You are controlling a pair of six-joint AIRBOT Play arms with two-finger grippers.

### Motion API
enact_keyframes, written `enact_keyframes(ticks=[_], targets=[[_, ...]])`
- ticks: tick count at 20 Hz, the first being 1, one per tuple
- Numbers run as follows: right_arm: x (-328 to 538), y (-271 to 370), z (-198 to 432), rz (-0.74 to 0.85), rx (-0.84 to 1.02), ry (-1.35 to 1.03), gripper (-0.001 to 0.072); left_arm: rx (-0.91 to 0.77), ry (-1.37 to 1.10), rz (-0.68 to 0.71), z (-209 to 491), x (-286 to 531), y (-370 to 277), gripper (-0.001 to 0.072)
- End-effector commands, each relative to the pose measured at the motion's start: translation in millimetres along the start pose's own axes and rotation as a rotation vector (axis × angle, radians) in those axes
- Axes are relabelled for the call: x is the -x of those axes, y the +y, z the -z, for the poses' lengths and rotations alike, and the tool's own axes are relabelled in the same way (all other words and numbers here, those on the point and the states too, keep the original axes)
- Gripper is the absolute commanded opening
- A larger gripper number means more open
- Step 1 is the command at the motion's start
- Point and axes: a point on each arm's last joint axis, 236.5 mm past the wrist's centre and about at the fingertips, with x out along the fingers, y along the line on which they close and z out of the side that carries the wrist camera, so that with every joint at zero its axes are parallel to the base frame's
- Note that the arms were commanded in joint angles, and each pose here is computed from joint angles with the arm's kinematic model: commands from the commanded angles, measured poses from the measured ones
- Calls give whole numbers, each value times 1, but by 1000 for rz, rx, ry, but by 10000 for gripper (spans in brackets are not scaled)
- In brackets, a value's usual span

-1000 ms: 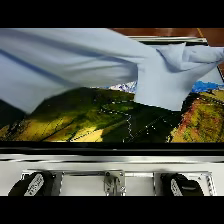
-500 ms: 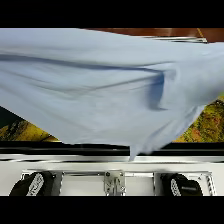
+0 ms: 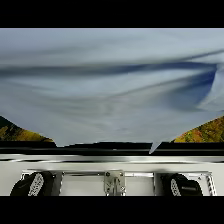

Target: Fold the shirts.

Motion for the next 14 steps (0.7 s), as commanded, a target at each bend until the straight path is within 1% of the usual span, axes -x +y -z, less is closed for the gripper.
enact_keyframes(ticks=[1, 3, 6, 8, 11, 14], targets=[[7, -16, 26, 70, 82, 135, 51, 38, 177, -42, 44, 3, 10, 35], [5, -25, 58, 84, 171, 271, 51, 82, 286, -71, 71, -4, 25, 35], [-20, -37, 110, 95, 180, 452, 51, 182, 394, -50, 107, -34, 45, 35], [-47, -41, 157, 79, 143, 592, 51, 264, 409, -51, 127, -64, 64, 35], [-95, -43, 242, 36, 49, 790, 51, 368, 367, -85, 147, -110, 100, 35], [-143, -46, 354, 3, -72, 984, 51, 473, 405, -115, 186, -155, 136, 35]])
